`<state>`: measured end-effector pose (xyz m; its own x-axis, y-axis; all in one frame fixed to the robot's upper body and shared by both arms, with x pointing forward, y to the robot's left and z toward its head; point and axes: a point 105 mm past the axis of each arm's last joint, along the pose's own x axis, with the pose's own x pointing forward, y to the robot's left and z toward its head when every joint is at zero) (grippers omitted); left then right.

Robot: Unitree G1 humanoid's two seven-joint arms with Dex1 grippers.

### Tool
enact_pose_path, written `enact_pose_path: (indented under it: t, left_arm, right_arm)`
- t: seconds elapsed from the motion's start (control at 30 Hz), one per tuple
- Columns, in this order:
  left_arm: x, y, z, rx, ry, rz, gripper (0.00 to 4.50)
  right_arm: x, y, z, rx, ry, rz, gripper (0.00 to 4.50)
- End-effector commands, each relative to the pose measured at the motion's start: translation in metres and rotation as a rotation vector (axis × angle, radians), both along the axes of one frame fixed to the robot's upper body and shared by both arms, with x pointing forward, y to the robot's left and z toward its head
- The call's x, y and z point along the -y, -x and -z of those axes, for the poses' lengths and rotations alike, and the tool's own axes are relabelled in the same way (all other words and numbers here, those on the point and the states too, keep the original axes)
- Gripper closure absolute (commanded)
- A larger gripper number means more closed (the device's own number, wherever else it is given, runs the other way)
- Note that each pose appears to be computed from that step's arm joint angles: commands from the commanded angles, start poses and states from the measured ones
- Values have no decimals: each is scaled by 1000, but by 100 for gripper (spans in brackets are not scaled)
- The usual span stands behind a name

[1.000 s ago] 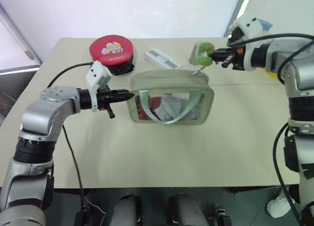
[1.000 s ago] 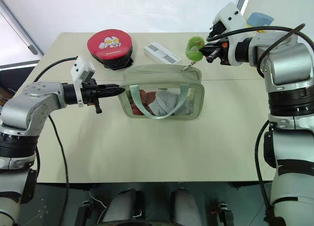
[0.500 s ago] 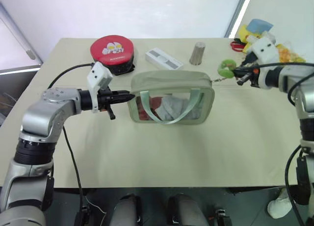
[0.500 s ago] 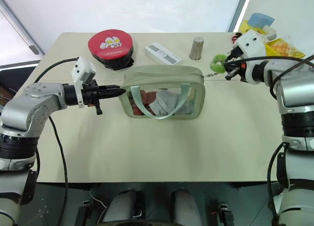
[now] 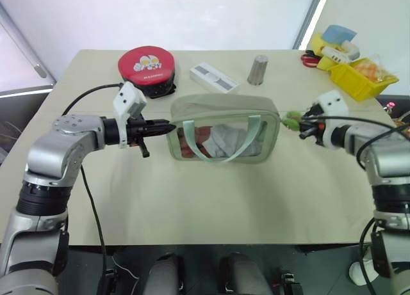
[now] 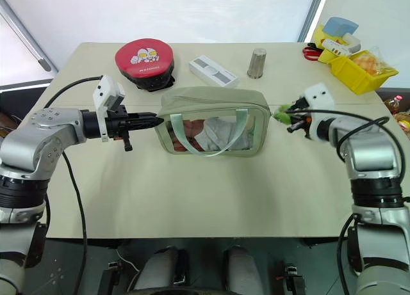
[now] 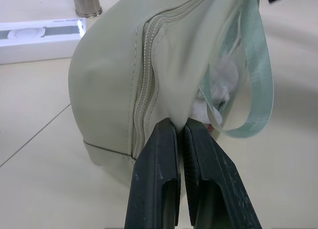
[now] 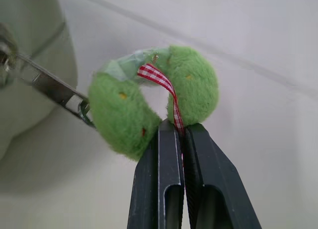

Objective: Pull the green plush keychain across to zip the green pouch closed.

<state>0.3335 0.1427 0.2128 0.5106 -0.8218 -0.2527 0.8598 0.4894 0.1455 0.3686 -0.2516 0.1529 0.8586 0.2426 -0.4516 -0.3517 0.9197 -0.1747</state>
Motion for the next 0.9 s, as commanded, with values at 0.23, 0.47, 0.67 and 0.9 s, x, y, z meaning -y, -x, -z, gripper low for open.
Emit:
enact_pose_path:
  t: [0.23,0.47,0.67,0.9]
  left_arm:
    - [-7,2,5,-25,-21,-38,450]
    - [-11,1,-1,-15,9,-50,341]
    - [-41,7,-28,-21,75,-81,34]
    - [-80,7,-48,-1,57,-181,8]
  right_arm:
    - [-22,14,28,-59,-10,-45,445]
    - [-20,18,-28,40,-10,-230,298]
    - [-30,51,-85,27,-41,-501,0]
    - [-58,73,-138,81,-118,-692,0]
